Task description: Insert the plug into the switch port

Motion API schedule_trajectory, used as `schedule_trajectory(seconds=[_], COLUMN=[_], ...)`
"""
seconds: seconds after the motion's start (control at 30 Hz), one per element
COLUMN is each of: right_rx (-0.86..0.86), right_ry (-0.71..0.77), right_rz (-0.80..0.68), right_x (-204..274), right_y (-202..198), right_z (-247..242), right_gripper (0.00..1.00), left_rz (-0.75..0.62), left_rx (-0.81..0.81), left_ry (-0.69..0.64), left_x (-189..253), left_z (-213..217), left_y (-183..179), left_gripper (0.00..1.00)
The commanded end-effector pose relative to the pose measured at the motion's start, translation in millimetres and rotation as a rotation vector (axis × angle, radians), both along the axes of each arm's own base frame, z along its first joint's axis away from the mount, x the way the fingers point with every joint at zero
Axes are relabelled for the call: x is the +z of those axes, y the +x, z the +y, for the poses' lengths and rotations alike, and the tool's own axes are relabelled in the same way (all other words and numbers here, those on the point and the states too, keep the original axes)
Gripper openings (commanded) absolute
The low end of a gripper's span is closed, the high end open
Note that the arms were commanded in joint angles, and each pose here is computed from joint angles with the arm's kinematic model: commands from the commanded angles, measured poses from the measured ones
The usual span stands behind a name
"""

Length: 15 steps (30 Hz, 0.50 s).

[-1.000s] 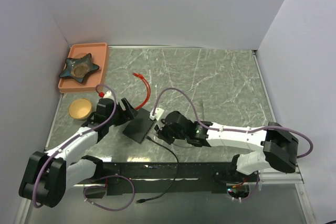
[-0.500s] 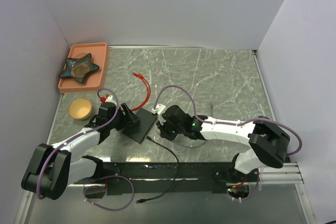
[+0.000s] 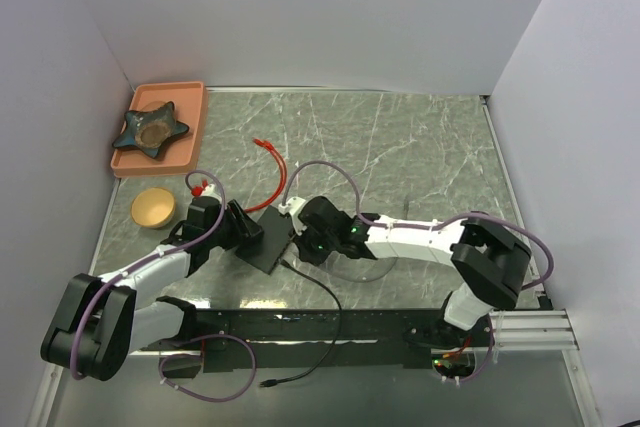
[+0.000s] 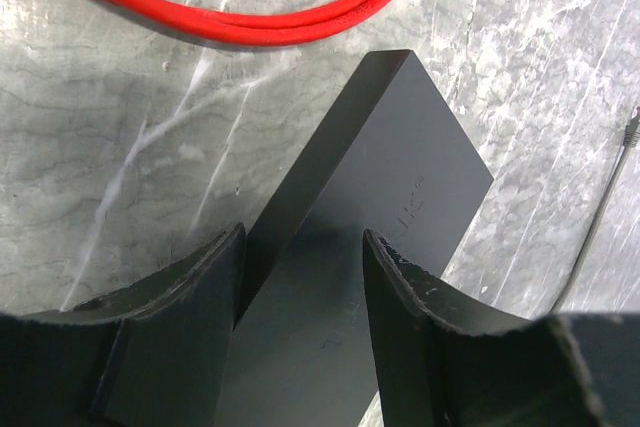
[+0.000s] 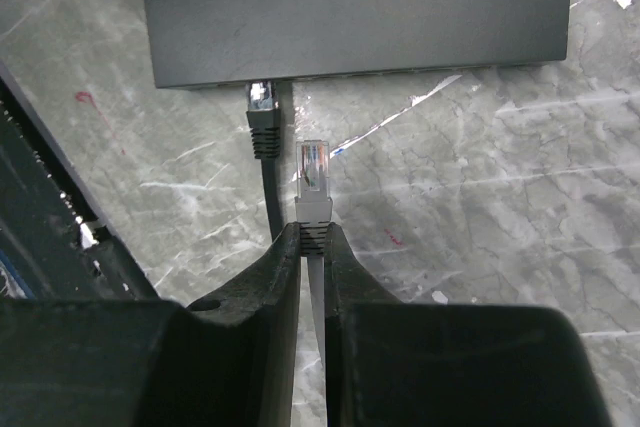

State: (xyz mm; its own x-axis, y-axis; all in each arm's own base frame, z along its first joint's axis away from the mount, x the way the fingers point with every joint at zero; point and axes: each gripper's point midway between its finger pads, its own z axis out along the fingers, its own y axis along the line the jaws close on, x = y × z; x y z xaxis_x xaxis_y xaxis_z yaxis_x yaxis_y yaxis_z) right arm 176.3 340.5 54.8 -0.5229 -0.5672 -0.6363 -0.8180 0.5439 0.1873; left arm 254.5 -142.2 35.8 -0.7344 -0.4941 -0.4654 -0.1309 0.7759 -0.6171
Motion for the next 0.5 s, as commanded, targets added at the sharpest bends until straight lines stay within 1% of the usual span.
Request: schedule_trajectory(seconds=[0.0, 0.23, 0.47], right_rx=[-0.024, -0.04, -0.041], right_ry=[0.005, -0.057, -0.077], right_rz=[-0.012, -0.026, -0.019], right_x=[7.5, -3.0, -9.9], right_y=[9.8, 13.4, 12.7], right_z=[9.0, 8.4, 11.6], right_gripper=[0.0, 0.0, 0.0], left_rz=[-0.015, -0.022, -0.025], left_rx=[-0.025, -0.027, -0.028], left_ry=[-0.036, -0.047, -0.046], left_x=[4.4, 8.4, 9.5], left_z=[-6.3, -7.3, -6.7], left_y=[-3.2, -3.2, -5.0], left_gripper=[0.55, 0.56, 0.56])
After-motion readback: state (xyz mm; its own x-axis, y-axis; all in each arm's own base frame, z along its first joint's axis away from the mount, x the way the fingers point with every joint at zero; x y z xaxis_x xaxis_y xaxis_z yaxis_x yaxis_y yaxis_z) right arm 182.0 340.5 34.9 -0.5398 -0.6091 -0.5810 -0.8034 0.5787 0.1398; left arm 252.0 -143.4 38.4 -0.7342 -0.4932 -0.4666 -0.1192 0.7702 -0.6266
